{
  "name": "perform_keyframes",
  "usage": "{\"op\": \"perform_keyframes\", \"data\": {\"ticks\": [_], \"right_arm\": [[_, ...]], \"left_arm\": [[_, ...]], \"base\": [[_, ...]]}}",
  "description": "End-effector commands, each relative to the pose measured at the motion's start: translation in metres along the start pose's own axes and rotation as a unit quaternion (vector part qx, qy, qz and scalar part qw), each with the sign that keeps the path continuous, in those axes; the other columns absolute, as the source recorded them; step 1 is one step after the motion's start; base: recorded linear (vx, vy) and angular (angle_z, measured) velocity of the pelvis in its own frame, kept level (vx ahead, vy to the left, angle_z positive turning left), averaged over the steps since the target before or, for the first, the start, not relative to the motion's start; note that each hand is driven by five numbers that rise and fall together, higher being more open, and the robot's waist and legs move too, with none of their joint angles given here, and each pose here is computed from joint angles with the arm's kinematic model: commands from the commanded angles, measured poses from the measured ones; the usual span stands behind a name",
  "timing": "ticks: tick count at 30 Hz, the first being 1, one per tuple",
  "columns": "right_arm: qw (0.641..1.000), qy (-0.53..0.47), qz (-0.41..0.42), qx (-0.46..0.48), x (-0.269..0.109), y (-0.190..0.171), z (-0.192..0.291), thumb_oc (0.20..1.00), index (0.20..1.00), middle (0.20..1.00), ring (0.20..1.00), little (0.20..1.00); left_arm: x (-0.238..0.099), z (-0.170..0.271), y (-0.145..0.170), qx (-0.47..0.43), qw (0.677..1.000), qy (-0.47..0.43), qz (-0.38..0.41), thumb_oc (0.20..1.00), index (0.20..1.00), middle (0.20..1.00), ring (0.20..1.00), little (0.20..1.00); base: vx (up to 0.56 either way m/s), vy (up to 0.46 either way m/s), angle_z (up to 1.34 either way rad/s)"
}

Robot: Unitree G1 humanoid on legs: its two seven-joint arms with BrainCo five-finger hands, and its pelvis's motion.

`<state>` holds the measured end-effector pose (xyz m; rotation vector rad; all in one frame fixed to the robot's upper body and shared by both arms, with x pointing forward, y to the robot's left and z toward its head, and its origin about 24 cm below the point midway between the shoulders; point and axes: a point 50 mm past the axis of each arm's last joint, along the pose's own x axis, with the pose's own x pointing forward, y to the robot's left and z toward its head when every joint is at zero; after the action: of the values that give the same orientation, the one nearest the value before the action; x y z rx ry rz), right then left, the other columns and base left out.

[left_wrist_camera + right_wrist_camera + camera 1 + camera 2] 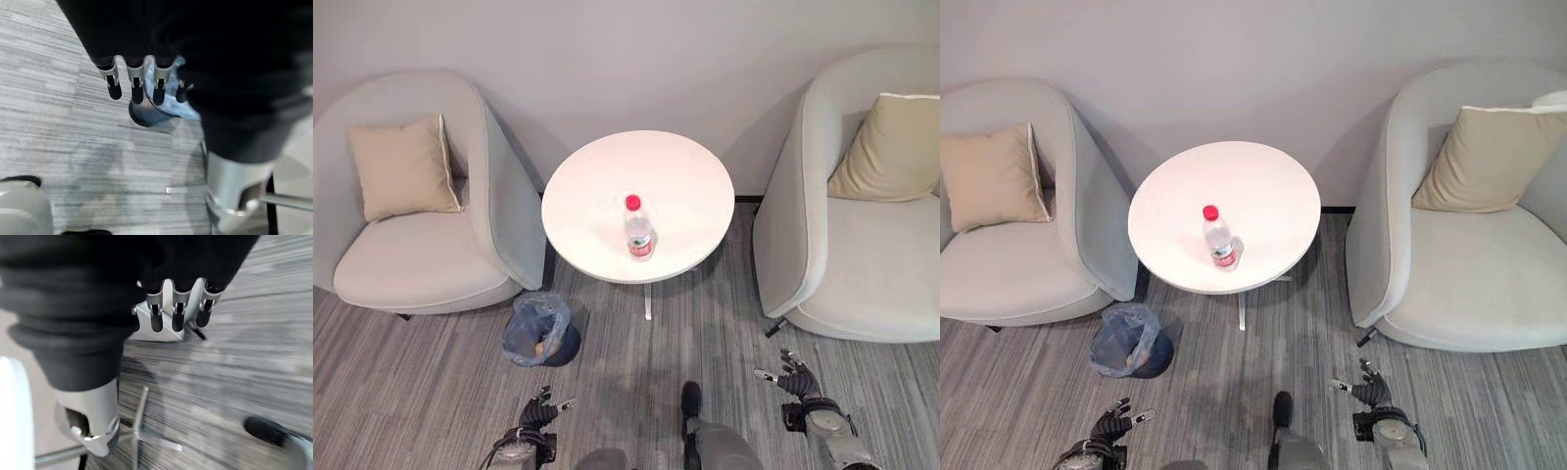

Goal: Gather garbage on tea table into small bin, then transfer packed bag to large trash can.

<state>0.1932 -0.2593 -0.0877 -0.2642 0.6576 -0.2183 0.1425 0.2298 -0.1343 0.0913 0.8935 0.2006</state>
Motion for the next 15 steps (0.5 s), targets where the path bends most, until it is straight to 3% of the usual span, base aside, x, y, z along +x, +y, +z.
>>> {"op": "perform_keyframes", "data": {"ticks": [1, 11, 12, 15], "right_arm": [[1.000, -0.015, -0.022, -0.009, -0.002, -0.019, 0.002, 1.000, 1.000, 1.000, 1.000, 1.000], [0.992, -0.107, -0.009, -0.063, -0.007, -0.023, 0.039, 1.000, 1.000, 1.000, 1.000, 1.000], [0.983, -0.159, 0.009, -0.095, -0.009, -0.021, 0.063, 1.000, 1.000, 1.000, 1.000, 1.000], [0.975, -0.192, 0.021, -0.112, -0.013, -0.019, 0.078, 1.000, 1.000, 1.000, 1.000, 1.000]], "left_arm": [[0.004, 0.015, 0.006, 0.024, 0.999, -0.027, 0.000, 1.000, 1.000, 1.000, 1.000, 1.000], [0.001, 0.012, 0.014, 0.033, 0.999, -0.025, 0.012, 1.000, 1.000, 1.000, 1.000, 1.000], [-0.001, 0.007, 0.027, 0.030, 0.999, -0.020, 0.031, 1.000, 1.000, 1.000, 1.000, 1.000], [-0.002, 0.006, 0.035, 0.032, 0.998, -0.019, 0.041, 1.000, 1.000, 1.000, 1.000, 1.000]], "base": [[0.10, -0.003, 0.02], [0.16, 0.105, 0.02], [0.14, 0.220, -0.21], [0.13, 0.189, -0.09]]}}
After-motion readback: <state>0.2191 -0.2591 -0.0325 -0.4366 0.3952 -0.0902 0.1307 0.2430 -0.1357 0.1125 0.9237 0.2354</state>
